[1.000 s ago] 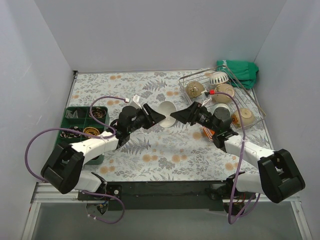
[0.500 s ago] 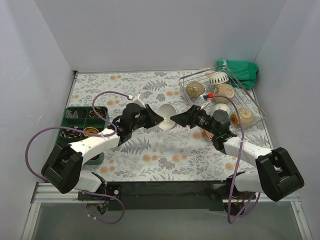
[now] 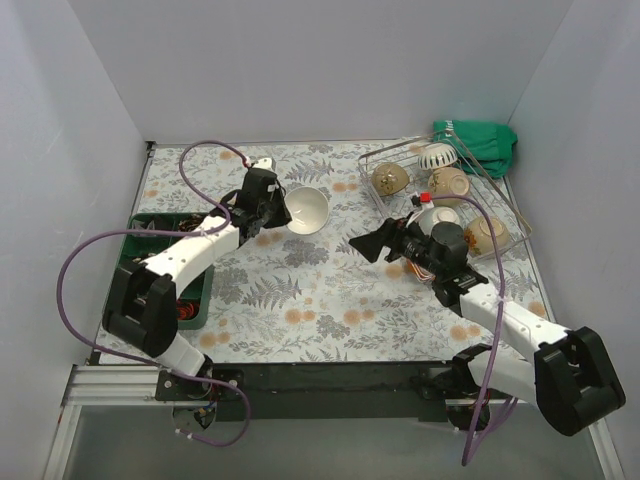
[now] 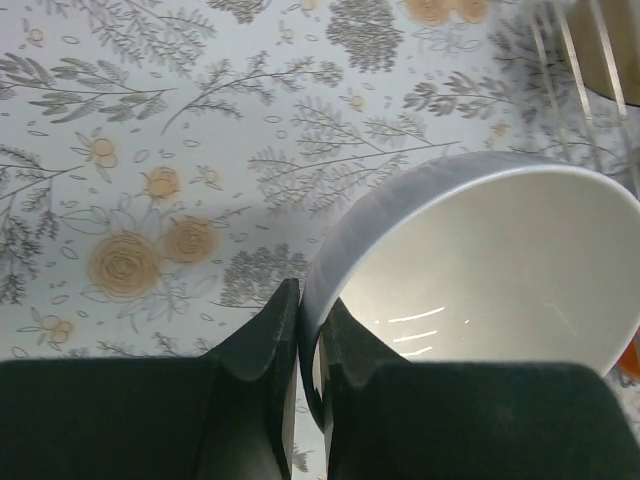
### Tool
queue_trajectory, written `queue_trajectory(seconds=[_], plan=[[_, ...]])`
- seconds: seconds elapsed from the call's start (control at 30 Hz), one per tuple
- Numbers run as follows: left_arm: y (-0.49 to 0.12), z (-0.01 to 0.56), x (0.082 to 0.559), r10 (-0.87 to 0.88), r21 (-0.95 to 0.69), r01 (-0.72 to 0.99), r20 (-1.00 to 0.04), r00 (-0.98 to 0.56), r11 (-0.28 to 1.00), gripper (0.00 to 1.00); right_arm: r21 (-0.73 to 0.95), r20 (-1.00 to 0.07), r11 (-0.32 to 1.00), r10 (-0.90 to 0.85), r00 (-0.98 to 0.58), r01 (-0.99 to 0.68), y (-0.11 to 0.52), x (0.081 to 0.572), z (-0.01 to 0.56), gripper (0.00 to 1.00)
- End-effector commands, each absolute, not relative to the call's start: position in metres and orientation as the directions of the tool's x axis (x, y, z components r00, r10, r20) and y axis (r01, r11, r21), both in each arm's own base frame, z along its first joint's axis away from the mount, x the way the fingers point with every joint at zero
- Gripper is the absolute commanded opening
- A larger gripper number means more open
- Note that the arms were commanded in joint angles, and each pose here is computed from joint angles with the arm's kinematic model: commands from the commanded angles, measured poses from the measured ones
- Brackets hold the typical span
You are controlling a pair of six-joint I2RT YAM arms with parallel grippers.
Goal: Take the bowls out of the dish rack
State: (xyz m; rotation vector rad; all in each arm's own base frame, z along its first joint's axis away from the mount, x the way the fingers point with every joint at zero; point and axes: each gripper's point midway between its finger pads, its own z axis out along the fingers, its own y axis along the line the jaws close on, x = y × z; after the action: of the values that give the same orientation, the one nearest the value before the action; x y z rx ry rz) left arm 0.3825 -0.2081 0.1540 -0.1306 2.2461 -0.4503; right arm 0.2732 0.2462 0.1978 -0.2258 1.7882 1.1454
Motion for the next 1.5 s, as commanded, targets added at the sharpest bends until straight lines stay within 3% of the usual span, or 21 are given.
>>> queue_trajectory(seconds=[0.0,0.13,0.5,0.67,0.83,0.9,0.93,1.27,1.47], plan=[[-0.180,0.150,0.402,-0.227,-0.352,0.034,-0.673,-0.704,0.935,0.00,0.456,-0.881,0.666,0.242,-0.407,-0.590,0.225,0.282,0.200,0.99],[-0.165,0.111,0.420,-0.225,-0.332,-0.016,-0.603,-0.765,0.943,0.00,0.407,-0.899,0.715,0.204,-0.387,-0.569,0.213,0.281,0.194,0.99],[-0.140,0.075,0.459,-0.237,-0.278,-0.093,-0.547,-0.803,0.956,0.00,0.350,-0.919,0.755,0.163,-0.358,-0.555,0.201,0.277,0.191,0.99],[-0.140,0.074,0.453,-0.241,-0.284,-0.097,-0.532,-0.812,0.954,0.41,0.341,-0.920,0.766,0.154,-0.360,-0.544,0.199,0.279,0.191,0.99],[-0.136,0.098,0.445,-0.241,-0.292,-0.079,-0.574,-0.782,0.953,0.70,0.322,-0.926,0.783,0.143,-0.348,-0.533,0.197,0.285,0.200,0.99],[-0.135,0.112,0.441,-0.240,-0.297,-0.067,-0.597,-0.766,0.953,0.91,0.315,-0.923,0.788,0.127,-0.362,-0.528,0.196,0.286,0.199,0.99],[-0.133,0.130,0.439,-0.243,-0.302,-0.057,-0.626,-0.741,0.951,0.96,0.307,-0.928,0.793,0.126,-0.352,-0.525,0.196,0.288,0.204,0.99],[-0.131,0.202,0.405,-0.131,-0.228,0.107,-0.819,-0.559,0.968,0.98,0.275,-0.919,0.889,0.131,-0.371,-0.367,0.170,0.310,0.220,0.99],[-0.145,0.235,0.384,-0.053,-0.158,0.205,-0.897,-0.439,0.966,0.98,0.263,-0.890,0.948,0.165,-0.424,-0.182,0.140,0.330,0.220,0.99]])
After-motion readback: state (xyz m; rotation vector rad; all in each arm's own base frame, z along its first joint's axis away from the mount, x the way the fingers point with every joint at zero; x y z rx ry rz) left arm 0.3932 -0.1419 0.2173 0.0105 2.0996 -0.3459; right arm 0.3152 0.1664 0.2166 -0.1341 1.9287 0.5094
